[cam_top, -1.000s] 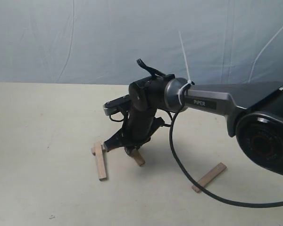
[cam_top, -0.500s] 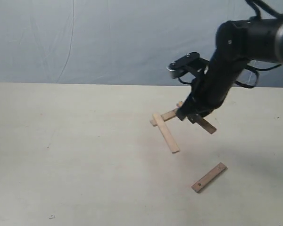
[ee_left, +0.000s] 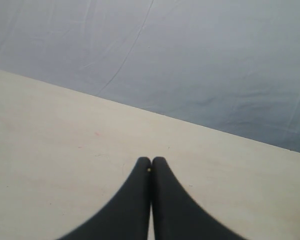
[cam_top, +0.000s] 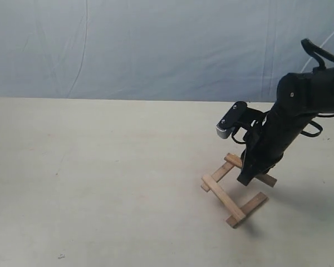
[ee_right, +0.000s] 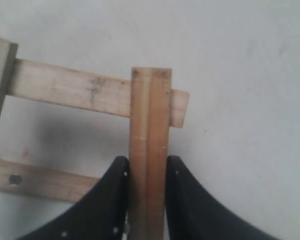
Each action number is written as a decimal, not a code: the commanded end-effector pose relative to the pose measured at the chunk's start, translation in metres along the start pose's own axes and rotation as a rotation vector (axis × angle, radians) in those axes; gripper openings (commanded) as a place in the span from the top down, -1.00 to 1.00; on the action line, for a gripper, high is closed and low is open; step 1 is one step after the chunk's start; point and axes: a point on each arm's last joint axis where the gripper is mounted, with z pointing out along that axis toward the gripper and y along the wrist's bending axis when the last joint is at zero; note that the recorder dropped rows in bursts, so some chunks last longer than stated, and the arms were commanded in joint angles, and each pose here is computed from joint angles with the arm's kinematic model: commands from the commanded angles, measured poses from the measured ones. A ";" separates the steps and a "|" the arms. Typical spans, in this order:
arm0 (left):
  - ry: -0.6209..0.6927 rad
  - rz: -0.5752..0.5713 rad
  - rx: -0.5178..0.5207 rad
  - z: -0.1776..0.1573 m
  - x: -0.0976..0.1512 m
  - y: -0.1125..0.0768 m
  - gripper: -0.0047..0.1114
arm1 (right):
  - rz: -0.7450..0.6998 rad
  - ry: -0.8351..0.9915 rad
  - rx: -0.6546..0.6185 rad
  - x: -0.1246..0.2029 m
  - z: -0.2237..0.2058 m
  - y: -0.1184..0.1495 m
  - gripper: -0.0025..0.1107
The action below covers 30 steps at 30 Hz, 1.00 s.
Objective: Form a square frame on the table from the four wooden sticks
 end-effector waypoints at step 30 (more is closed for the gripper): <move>-0.029 -0.069 0.021 -0.001 -0.002 -0.002 0.92 | 0.193 0.006 0.016 0.002 0.033 -0.004 0.97</move>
